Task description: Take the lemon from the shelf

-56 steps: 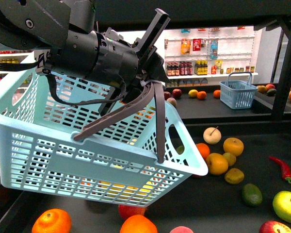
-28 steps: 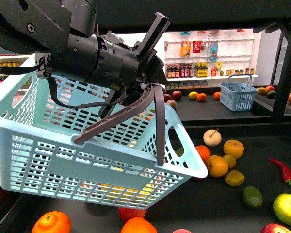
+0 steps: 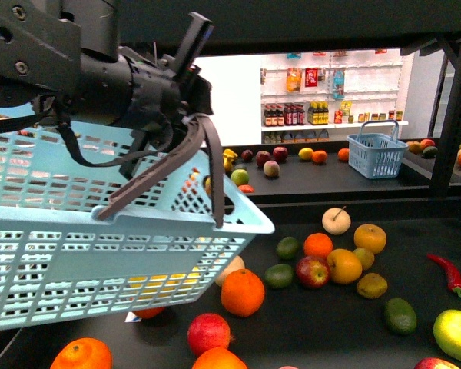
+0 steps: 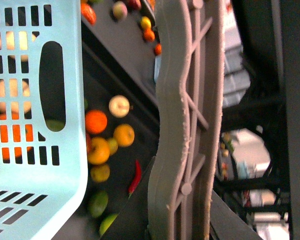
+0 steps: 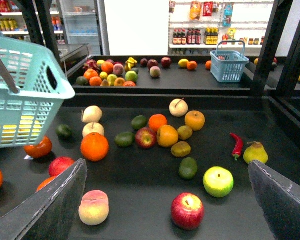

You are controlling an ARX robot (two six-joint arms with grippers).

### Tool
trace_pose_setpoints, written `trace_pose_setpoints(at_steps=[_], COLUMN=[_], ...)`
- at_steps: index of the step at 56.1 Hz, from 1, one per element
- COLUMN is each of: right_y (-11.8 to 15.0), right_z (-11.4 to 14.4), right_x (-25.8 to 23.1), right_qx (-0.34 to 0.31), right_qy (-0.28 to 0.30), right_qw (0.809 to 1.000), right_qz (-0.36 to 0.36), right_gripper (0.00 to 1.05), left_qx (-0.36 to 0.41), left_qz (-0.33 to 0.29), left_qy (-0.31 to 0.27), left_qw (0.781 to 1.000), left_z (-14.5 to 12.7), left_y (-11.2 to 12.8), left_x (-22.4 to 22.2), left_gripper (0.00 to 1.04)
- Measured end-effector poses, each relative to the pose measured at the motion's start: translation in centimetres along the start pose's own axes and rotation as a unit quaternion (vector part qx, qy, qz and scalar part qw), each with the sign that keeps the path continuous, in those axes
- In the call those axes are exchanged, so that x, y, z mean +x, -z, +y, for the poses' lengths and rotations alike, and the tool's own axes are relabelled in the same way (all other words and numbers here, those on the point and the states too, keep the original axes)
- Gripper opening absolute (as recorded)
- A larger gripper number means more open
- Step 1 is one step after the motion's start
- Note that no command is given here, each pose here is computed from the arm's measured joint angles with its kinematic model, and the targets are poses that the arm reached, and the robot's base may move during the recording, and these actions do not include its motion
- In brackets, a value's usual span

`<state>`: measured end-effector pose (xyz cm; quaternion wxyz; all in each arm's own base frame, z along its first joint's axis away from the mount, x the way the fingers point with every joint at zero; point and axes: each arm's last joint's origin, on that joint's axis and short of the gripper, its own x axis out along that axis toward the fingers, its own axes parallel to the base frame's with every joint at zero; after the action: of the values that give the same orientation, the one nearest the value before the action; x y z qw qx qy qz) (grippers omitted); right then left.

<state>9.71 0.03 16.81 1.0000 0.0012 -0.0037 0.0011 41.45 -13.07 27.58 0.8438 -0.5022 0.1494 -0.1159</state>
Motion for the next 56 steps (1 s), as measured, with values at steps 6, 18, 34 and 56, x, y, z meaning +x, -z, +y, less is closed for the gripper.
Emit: trace_pose_setpoints(at_steps=[6,18,34,56], right_y=[0.0,0.0,0.0,0.0], right_z=[0.0,0.0,0.0,0.0], right_x=[0.0,0.0,0.0,0.0], right_qx=[0.000,0.000,0.000,0.000], right_qy=[0.000,0.000,0.000,0.000], right_qw=[1.000,1.000,1.000,1.000], right_qz=[0.000,0.000,0.000,0.000], right_gripper=[0.97,0.97,0.97,0.97], left_qx=[-0.055,-0.127,-0.174,-0.182], left_qz=[-0.086,-0.230,-0.325,-0.367], left_qy=[0.007,0.050,0.069,0.152], left_qw=[0.995,0.963,0.927,0.900], left_z=[0.8,2.0,6.7,12.1], left_y=[-2.9,-8.3,-12.6,-16.2], left_x=[-1.2,-4.4,-8.0,-10.1], left_gripper=[0.11,0.10,0.08,0.08])
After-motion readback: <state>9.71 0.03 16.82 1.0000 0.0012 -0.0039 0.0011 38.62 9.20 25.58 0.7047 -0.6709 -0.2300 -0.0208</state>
